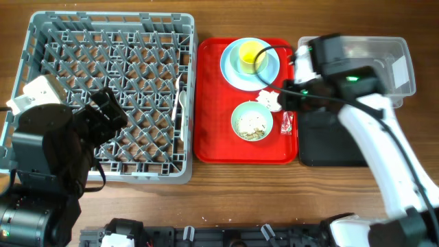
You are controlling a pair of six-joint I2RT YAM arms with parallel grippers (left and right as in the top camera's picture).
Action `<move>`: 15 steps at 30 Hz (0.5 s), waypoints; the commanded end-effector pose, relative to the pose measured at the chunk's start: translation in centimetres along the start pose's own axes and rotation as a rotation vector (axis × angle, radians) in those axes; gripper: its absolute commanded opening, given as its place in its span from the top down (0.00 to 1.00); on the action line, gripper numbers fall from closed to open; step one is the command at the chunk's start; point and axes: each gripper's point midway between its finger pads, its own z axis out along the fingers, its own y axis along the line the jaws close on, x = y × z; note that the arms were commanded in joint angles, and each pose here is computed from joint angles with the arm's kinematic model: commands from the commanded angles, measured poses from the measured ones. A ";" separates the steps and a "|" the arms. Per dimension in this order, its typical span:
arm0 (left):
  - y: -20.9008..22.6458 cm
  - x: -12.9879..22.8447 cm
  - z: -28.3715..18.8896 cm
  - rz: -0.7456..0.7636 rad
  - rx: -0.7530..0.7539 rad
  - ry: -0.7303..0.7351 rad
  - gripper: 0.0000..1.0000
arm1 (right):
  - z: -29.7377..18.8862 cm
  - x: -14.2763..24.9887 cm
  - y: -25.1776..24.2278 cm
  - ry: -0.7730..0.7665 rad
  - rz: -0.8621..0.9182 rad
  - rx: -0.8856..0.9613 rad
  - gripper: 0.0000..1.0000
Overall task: Sort waste into correct bins and load items into the dishwasher rack
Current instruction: 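Reach the right gripper to the red snack wrapper and grasp it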
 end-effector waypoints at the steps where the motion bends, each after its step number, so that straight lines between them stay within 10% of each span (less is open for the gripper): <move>1: 0.1 -0.2 -0.1 -0.018 -0.001 -0.006 0.00 | 4.2 1.3 -2.6 0.035 0.091 0.259 0.91; 11: 0.1 -0.2 -0.1 -0.018 -0.001 -0.006 0.00 | 11.1 4.1 -5.9 0.043 0.158 0.385 0.96; 15: 0.1 -0.2 -0.1 -0.018 -0.001 -0.006 0.00 | 13.1 5.5 -2.0 0.123 0.030 0.129 0.96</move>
